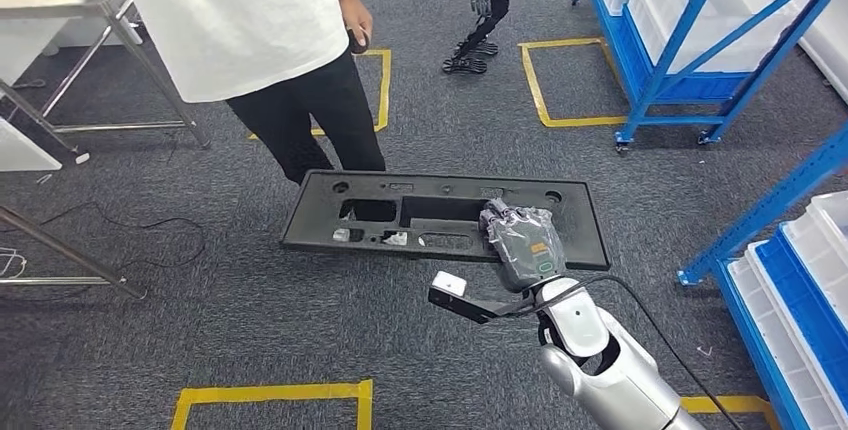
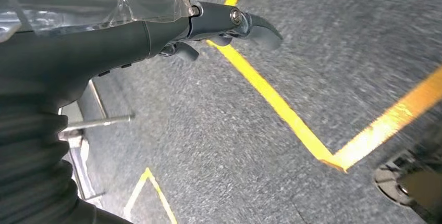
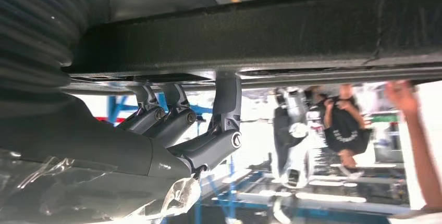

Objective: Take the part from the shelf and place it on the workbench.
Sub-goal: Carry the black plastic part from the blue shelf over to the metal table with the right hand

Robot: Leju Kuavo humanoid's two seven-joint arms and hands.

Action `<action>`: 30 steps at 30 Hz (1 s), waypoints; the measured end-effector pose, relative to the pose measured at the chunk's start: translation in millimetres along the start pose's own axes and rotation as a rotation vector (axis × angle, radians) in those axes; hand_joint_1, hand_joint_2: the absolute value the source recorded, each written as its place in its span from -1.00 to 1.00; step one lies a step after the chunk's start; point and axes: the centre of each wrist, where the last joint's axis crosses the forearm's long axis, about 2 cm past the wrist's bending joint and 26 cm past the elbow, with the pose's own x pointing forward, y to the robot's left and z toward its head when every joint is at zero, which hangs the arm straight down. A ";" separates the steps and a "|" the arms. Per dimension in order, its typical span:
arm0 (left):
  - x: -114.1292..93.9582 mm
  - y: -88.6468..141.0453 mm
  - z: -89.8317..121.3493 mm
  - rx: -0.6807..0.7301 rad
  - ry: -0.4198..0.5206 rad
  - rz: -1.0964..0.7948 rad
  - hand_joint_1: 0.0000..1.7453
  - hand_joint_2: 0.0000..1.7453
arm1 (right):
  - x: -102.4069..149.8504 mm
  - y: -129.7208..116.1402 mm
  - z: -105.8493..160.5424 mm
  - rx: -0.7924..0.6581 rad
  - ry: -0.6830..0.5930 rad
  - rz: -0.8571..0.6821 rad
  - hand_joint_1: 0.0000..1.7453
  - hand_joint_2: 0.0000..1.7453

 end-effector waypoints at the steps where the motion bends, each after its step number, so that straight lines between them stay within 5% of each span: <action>1: -0.8 -0.6 0.1 -0.001 0.001 -0.001 -1.00 1.00 | 0.0 0.2 0.2 0.002 0.000 0.000 1.00 1.00; 30: 9.1 1.6 -0.7 0.006 -0.036 0.005 -1.00 1.00 | 0.8 -7.4 -7.7 -0.003 -0.029 -0.046 1.00 1.00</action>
